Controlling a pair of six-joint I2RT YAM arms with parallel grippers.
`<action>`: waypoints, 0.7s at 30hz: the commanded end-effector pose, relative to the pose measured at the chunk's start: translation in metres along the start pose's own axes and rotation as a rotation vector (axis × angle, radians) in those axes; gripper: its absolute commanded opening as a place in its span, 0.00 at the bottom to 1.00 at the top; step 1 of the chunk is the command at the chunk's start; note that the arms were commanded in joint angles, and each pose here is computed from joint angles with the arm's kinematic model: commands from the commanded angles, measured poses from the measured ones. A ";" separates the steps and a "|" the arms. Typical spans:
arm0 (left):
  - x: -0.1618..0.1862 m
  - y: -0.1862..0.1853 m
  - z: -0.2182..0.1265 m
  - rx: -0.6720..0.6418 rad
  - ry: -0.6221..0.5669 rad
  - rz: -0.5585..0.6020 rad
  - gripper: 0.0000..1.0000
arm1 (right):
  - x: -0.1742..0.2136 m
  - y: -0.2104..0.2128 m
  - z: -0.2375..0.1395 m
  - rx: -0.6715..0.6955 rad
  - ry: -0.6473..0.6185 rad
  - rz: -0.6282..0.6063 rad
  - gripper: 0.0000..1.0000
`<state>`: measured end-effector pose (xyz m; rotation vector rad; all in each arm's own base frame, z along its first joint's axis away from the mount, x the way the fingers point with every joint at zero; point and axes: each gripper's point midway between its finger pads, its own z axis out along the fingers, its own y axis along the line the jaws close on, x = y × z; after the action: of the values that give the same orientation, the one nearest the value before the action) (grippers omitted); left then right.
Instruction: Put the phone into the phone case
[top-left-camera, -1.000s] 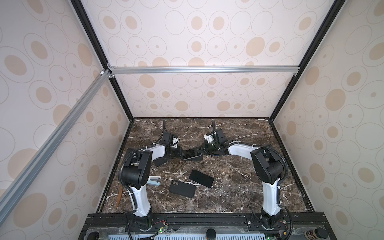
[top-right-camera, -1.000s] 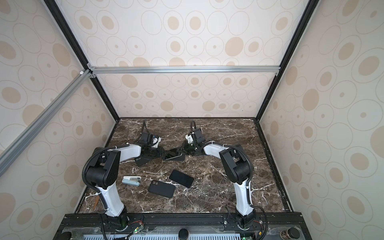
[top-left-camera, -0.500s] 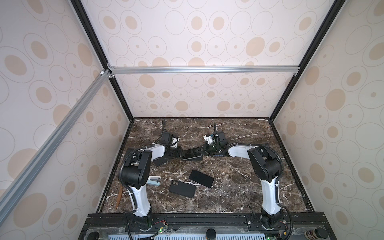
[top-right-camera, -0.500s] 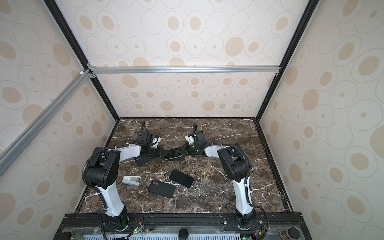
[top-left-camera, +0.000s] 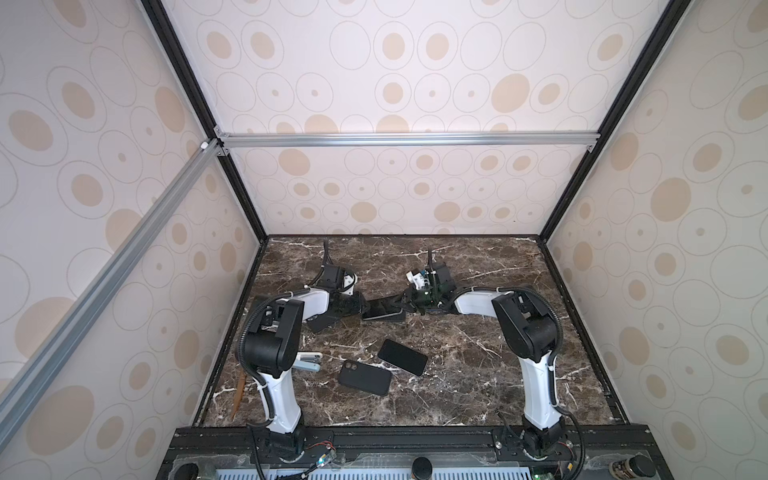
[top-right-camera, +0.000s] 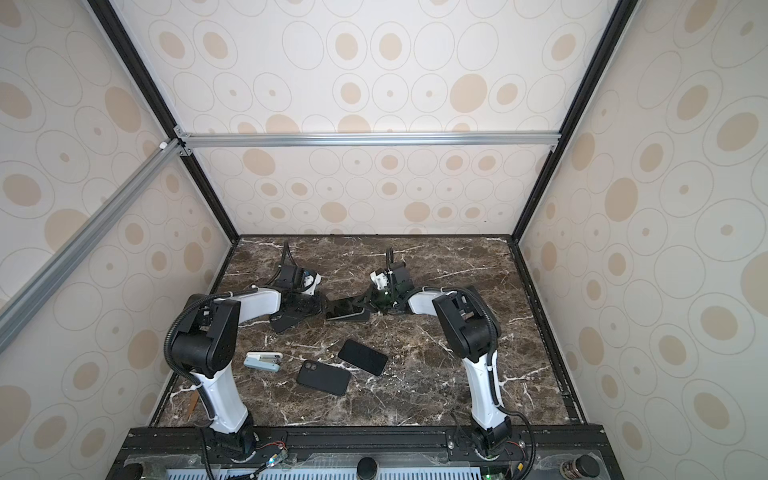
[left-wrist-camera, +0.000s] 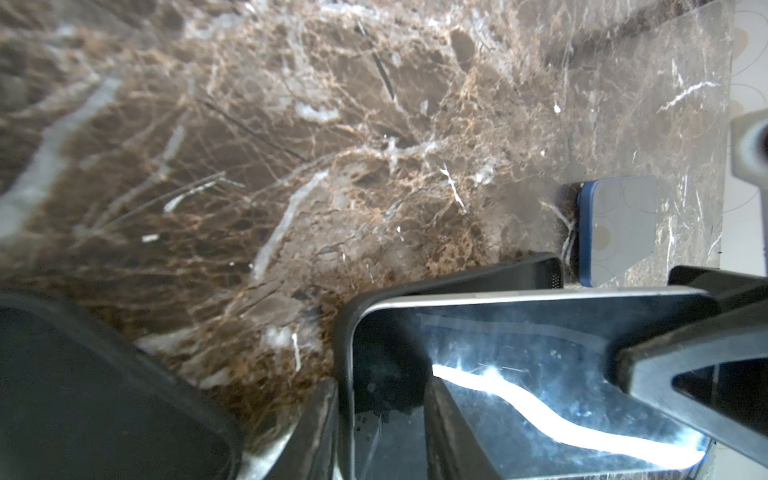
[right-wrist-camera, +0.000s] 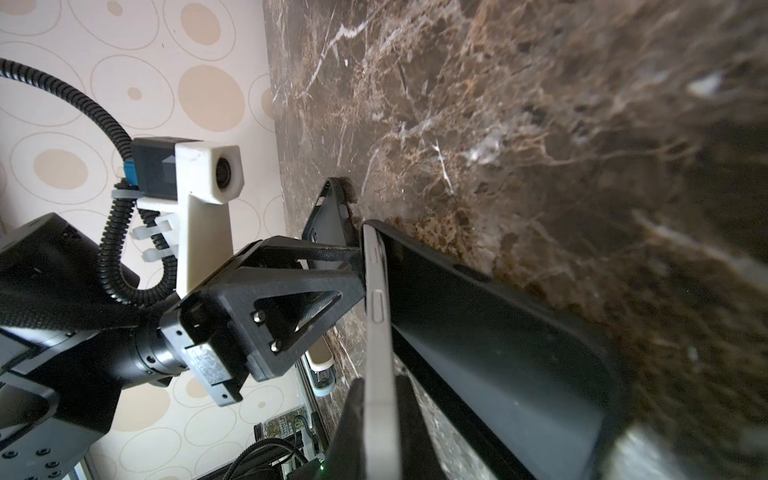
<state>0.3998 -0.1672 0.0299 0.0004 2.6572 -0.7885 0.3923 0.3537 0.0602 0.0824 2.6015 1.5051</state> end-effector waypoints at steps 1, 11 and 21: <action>0.025 -0.007 0.017 0.016 0.102 0.013 0.34 | 0.036 -0.088 0.006 0.347 0.049 0.132 0.00; 0.032 0.010 0.022 -0.060 0.147 0.036 0.30 | 0.027 -0.070 -0.004 0.403 0.053 0.106 0.21; 0.030 0.024 0.020 -0.152 0.157 0.078 0.30 | 0.015 -0.056 -0.008 0.463 0.084 0.060 0.28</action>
<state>0.4079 -0.1674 0.0270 0.0790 2.6847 -0.7008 0.3965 0.3435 0.0557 0.1030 2.7980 1.1490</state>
